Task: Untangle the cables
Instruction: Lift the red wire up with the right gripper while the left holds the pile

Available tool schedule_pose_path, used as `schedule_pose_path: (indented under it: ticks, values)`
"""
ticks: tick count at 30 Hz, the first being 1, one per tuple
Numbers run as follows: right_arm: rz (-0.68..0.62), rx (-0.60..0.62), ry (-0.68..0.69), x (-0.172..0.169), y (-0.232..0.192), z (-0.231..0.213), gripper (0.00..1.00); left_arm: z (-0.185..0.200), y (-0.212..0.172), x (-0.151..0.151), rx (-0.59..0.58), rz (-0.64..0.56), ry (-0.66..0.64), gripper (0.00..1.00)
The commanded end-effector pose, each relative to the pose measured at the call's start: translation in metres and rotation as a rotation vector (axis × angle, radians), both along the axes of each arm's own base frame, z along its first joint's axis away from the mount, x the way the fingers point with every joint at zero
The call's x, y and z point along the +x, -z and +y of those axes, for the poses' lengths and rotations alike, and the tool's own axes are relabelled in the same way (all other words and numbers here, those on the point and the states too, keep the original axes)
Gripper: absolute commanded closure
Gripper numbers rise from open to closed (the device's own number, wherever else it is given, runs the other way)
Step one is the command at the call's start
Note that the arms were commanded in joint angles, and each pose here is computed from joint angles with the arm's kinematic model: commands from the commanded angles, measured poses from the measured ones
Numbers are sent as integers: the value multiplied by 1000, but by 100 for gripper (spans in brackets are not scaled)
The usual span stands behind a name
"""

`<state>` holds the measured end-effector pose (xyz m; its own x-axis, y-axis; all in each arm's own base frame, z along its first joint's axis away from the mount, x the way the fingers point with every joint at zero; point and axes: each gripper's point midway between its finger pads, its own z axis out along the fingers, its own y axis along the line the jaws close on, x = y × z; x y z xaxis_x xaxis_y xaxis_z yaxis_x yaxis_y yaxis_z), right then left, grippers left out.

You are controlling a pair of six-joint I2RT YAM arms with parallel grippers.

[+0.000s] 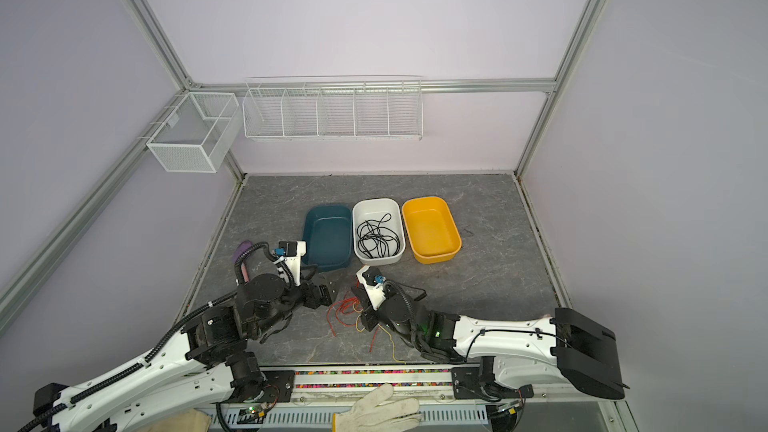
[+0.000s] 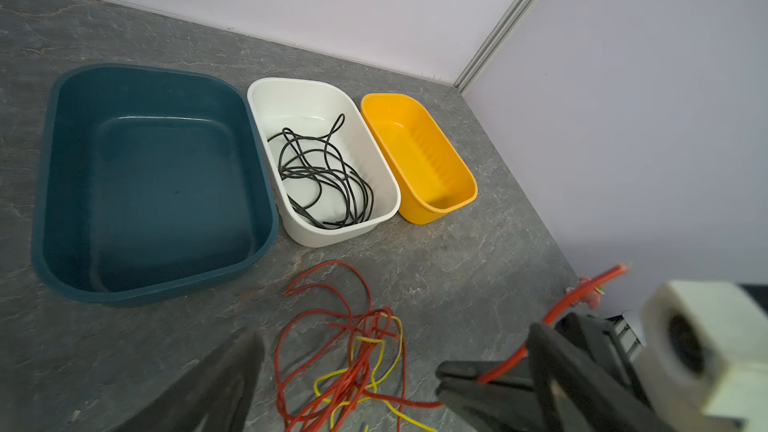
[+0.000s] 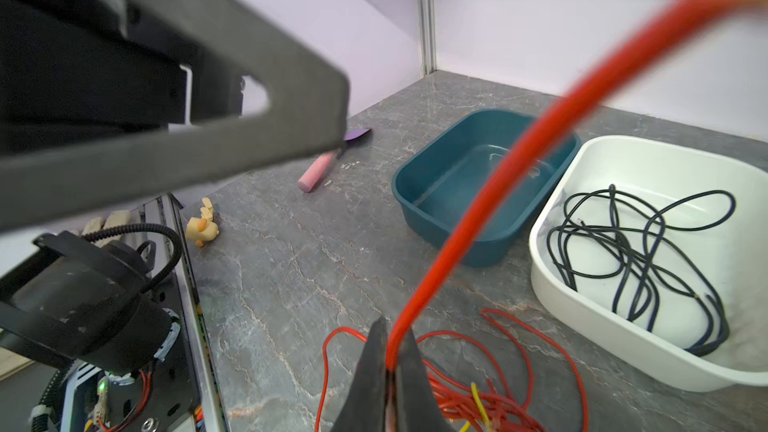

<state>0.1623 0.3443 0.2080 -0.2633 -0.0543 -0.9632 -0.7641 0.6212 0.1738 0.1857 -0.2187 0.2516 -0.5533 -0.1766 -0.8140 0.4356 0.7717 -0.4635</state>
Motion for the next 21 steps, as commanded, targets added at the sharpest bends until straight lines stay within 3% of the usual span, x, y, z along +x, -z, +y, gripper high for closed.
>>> schedule_pose_path:
  ticks: [1,8,21]
  values:
    - [-43,-52,37,3,-4,-14,93,13,2,0,80,-46,-5,1]
    - [-68,-63,41,6,-36,-28,93,18,12,-7,134,-61,36,1]
    - [-64,-59,-9,13,-105,-31,93,-32,51,-21,137,-18,263,1]
